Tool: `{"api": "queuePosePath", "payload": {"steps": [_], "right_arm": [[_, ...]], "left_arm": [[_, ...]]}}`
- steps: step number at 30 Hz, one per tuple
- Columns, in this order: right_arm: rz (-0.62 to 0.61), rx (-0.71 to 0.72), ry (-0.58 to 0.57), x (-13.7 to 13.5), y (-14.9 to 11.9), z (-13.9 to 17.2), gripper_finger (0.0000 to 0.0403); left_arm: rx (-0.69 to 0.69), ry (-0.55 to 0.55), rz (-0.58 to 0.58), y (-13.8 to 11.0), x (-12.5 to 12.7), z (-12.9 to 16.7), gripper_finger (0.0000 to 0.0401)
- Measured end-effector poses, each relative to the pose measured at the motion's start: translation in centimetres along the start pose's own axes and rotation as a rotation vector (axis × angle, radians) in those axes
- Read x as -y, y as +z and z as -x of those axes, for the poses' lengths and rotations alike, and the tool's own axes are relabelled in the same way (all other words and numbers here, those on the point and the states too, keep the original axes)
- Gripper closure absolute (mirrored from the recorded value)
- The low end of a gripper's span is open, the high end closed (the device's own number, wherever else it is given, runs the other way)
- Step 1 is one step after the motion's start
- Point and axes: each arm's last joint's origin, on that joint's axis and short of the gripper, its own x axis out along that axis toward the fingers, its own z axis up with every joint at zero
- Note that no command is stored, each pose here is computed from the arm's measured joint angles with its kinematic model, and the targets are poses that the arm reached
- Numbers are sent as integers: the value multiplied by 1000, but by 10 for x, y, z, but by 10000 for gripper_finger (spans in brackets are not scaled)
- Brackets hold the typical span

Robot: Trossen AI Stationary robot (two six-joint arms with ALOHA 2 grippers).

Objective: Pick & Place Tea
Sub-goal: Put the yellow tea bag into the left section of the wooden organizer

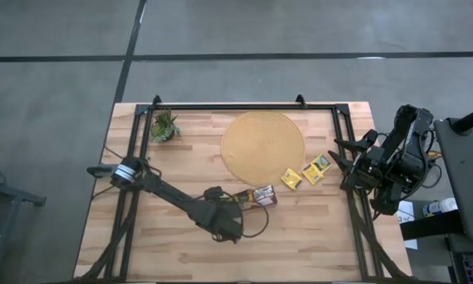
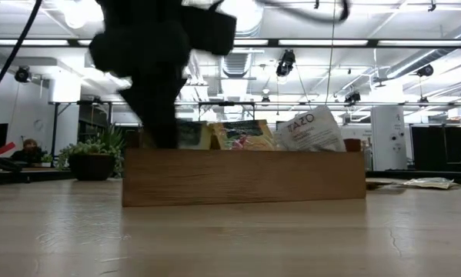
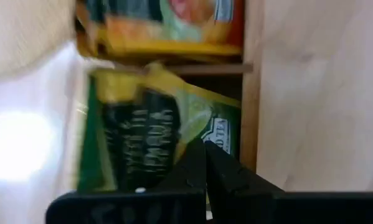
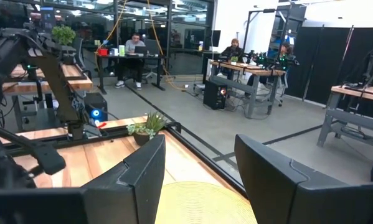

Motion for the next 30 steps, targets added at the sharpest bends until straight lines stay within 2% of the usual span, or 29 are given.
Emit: {"api": "queuePosePath", "payload": {"steps": [3,10,16,22,30], "right_arm": [[0,0,0,0,0,0,211],[-1,0,0,0,0,0,211],[-1,0,0,0,0,0,211],[0,0,0,0,0,0,211],[-1,0,0,1,2,0,211]], "left_arm": [[-44,-36,36,-9,0,-14,401],[-9,-116,57,-9,5,-21,401],[32,-135,13,3,11,-7,401],[49,-84,-5,12,8,11,401],[86,-73,-27,22,5,31,401]]}}
